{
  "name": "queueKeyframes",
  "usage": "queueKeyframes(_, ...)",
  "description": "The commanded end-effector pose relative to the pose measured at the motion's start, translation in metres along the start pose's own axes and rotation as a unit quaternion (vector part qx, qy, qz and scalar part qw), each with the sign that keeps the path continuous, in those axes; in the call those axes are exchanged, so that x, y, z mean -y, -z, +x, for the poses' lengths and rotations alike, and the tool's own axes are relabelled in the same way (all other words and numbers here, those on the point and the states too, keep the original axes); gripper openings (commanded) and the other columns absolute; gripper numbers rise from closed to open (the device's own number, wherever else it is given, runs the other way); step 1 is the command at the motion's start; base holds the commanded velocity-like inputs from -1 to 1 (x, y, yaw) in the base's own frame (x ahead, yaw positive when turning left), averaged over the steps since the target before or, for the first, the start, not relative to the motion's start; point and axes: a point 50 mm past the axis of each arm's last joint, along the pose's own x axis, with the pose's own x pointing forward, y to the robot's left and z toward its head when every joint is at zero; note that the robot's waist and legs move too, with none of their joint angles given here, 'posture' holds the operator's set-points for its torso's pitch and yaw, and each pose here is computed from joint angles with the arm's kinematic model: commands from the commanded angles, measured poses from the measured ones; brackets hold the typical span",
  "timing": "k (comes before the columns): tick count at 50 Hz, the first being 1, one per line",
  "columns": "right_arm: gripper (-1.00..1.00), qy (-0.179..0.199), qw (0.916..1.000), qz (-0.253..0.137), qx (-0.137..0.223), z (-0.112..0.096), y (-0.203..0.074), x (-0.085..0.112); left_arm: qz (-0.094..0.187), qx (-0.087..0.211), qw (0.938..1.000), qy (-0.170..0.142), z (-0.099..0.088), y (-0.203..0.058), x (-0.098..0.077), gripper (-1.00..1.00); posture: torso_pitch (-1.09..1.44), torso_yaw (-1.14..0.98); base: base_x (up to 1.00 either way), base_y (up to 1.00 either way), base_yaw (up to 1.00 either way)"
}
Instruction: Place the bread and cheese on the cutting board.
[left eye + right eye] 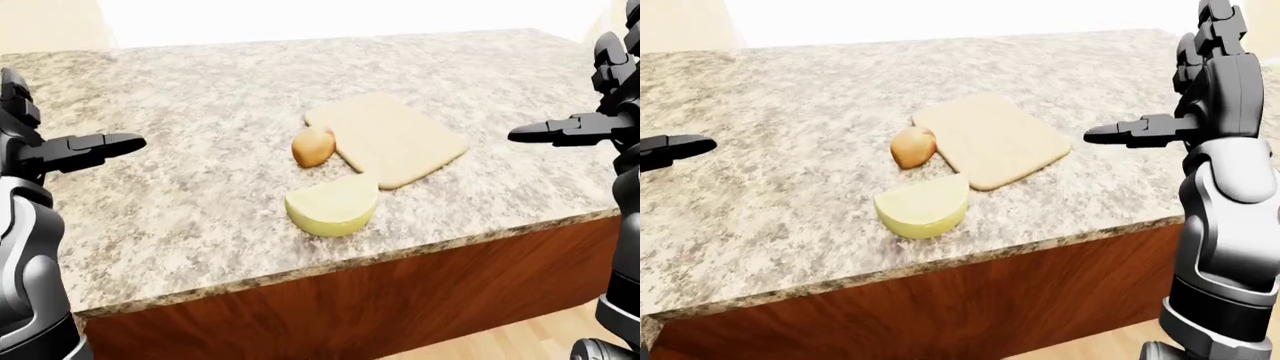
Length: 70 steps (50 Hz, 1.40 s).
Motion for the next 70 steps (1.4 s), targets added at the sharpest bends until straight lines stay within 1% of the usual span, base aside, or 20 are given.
queueKeyframes(1,1.00,0.013,0.9995,-0.007,0.028,0.001,-0.013,0.006,-0.001,0.038,0.9993,0.004,0.001,-0.015,0.001,1.00,0.00,0.00,0.05,0.00,0.00)
queueKeyframes(24,1.00,0.007,0.9992,-0.009,0.039,0.002,-0.020,0.007,-0.002,0.039,0.9992,0.003,0.001,-0.016,0.001,1.00,0.00,0.00,0.08,0.00,0.00)
queueKeyframes(26,1.00,0.023,0.9986,-0.029,0.038,0.005,-0.019,0.008,-0.002,0.039,0.9992,0.002,0.002,-0.016,0.001,1.00,0.00,0.00,0.00,0.00,0.00)
queueKeyframes(28,1.00,0.027,0.9982,-0.034,0.043,0.007,-0.023,0.008,-0.002,0.040,0.9992,0.002,0.002,-0.017,0.001,1.00,0.00,0.00,0.00,0.00,0.00)
queueKeyframes(30,1.00,0.017,0.9982,-0.040,0.041,0.007,-0.026,0.008,-0.002,0.040,0.9992,0.002,0.001,-0.017,0.001,1.00,0.00,0.00,0.00,0.00,0.00)
queueKeyframes(31,1.00,0.011,0.9987,-0.036,0.035,0.007,-0.028,0.009,-0.003,0.040,0.9992,0.001,0.002,-0.017,0.001,1.00,0.00,0.00,0.00,0.00,0.00)
queueKeyframes(32,1.00,0.000,0.9977,-0.055,0.039,0.007,-0.032,0.009,-0.003,0.039,0.9992,0.001,0.002,-0.017,0.001,1.00,0.00,0.00,0.00,0.00,0.00)
queueKeyframes(33,1.00,-0.003,0.9963,-0.072,0.047,0.009,-0.036,0.009,-0.003,0.040,0.9992,0.001,0.001,-0.017,0.001,1.00,0.00,0.00,0.00,0.00,0.00)
queueKeyframes(35,1.00,-0.010,0.9957,-0.076,0.052,0.011,-0.044,0.009,-0.005,0.040,0.9992,0.002,0.002,-0.018,0.002,1.00,0.00,0.00,0.00,0.00,0.00)
queueKeyframes(37,1.00,-0.036,0.9926,-0.100,0.058,0.010,-0.050,0.004,-0.006,0.041,0.9992,0.001,0.002,-0.019,0.002,1.00,0.00,0.00,0.00,0.00,0.00)
queueKeyframes(40,1.00,-0.060,0.9908,-0.106,0.058,0.011,-0.055,-0.001,-0.005,0.041,0.9991,0.000,0.002,-0.019,0.001,1.00,0.00,0.00,0.00,0.00,0.00)
queueKeyframes(41,1.00,-0.080,0.9874,-0.122,0.062,0.010,-0.056,-0.004,-0.005,0.041,0.9992,0.000,0.002,-0.018,0.001,1.00,0.00,0.00,0.00,0.00,0.00)
queueKeyframes(42,1.00,-0.083,0.9865,-0.127,0.062,0.010,-0.058,-0.005,-0.005,0.041,0.9992,0.001,0.002,-0.018,0.001,1.00,0.00,0.00,0.00,0.00,0.00)
queueKeyframes(46,1.00,-0.120,0.9769,-0.163,0.070,0.012,-0.067,-0.008,-0.005,0.042,0.9991,-0.001,0.002,-0.019,0.000,1.00,0.00,0.00,0.00,0.00,0.00)
queueKeyframes(48,1.00,-0.135,0.9741,-0.167,0.071,0.012,-0.071,-0.011,-0.006,0.041,0.9991,0.001,0.001,-0.018,0.000,1.00,0.00,0.00,0.00,0.00,0.00)
queueKeyframes(49,1.00,-0.144,0.9710,-0.176,0.073,0.012,-0.073,-0.014,-0.006,0.042,0.9991,0.001,0.002,-0.019,0.000,1.00,0.00,0.00,0.00,0.00,0.00)
queueKeyframes(56,1.00,-0.196,0.9560,-0.202,0.084,0.016,-0.086,-0.029,-0.008,0.043,0.9991,0.001,0.002,-0.020,0.001,1.00,0.00,0.00,0.00,0.00,0.00)
queueKeyframes(63,1.00,-0.251,0.9343,-0.236,0.093,0.020,-0.097,-0.046,-0.007,0.042,0.9991,0.002,0.002,-0.019,0.001,1.00,0.00,0.00,0.00,0.00,0.00)
queueKeyframes(68,1.00,-0.301,0.9133,-0.255,0.103,0.018,-0.105,-0.063,-0.007,0.042,0.9991,0.003,0.002,-0.019,0.002,1.00,0.00,0.00,0.00,0.00,0.00)
queueKeyframes(70,1.00,-0.318,0.9035,-0.266,0.108,0.017,-0.108,-0.069,-0.007,0.041,0.9991,0.003,0.002,-0.018,0.002,1.00,0.00,0.00,0.00,0.00,0.00)
